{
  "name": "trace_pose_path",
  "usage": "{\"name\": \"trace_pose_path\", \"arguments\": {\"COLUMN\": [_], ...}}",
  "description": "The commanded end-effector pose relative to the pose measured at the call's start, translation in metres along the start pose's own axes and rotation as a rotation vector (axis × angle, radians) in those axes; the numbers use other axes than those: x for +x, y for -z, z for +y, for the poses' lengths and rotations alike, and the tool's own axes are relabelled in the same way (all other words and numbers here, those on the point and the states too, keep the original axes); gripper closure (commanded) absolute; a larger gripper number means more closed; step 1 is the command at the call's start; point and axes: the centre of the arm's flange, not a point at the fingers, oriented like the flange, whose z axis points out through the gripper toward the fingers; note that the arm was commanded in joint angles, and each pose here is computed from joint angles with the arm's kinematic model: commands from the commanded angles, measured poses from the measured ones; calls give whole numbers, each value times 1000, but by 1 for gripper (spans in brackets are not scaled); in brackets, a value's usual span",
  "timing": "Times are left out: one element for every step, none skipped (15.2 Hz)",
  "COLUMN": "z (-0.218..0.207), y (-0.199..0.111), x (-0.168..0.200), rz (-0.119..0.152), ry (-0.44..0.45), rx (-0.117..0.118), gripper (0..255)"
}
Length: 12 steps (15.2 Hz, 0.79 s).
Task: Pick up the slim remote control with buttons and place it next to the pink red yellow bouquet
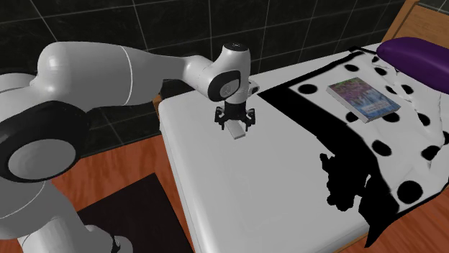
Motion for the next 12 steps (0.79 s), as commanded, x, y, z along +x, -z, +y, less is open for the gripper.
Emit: {"name": "trace_pose_path", "arguments": {"z": [-2,-4,-6,-8,-11,-14,-18,-22,-25,-25,-25,-25], "y": [-9,-13,-17,-22,-26,-30,-35,-39,-41,-47,-52,-57], "x": [23,35,47,59,70,82,93,104,111,111,111,112], "rz": [7,11,14,18,21,25,28,31,34,34,34,34], "ry": [71,105,139,173,208,242,276,310,331,331,331,331], "rx": [1,1,2,2,3,4,4,5,5,5,5,5], "gripper": [0,0,0,0,0,0,0,0,0,0,0,0]}}
